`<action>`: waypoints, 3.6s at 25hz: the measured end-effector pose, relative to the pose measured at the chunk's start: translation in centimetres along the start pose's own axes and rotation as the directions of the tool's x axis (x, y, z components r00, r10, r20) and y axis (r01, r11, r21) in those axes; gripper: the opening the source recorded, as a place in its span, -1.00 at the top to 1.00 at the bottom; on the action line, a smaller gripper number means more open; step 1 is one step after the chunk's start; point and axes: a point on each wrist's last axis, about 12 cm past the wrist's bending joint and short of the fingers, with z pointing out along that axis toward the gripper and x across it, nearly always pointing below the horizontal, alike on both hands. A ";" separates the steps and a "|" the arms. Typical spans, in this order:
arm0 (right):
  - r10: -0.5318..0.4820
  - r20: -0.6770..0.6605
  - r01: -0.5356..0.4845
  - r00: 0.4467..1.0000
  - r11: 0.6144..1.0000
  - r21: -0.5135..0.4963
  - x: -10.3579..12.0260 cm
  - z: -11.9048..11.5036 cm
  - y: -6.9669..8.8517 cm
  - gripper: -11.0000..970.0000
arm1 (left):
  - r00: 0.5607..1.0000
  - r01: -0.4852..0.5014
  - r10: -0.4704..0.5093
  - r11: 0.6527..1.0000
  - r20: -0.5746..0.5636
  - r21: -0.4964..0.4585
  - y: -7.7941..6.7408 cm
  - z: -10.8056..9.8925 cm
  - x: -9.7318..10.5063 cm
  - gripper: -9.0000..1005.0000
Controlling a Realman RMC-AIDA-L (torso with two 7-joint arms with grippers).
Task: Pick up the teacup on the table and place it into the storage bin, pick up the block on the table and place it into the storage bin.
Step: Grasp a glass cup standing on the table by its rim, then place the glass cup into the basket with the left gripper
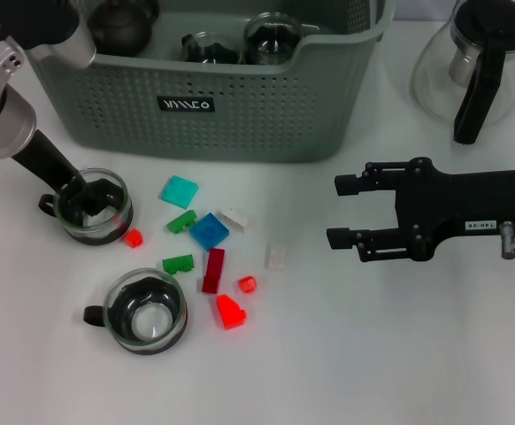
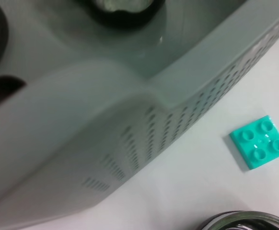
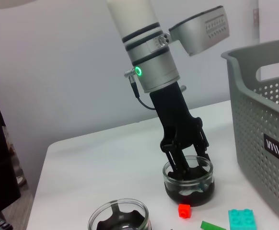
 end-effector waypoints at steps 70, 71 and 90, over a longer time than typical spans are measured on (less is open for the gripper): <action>0.016 -0.004 -0.016 1.000 1.000 -0.023 -0.6 0.3 -0.1 -0.57 | 0.850 0.160 -0.172 0.985 0.497 0.068 5.0 -9.7 -13.3 0.87; 0.016 -0.003 -0.016 1.000 1.000 -0.022 -0.6 0.3 -0.1 -0.57 | 0.884 0.154 -0.123 0.987 0.450 -0.033 4.5 -8.3 -13.7 0.87; 0.018 -0.003 -0.018 1.000 1.000 -0.006 -0.6 0.3 -0.3 -0.57 | 0.959 -0.059 0.130 0.961 0.252 -0.272 1.1 -2.0 -15.3 0.83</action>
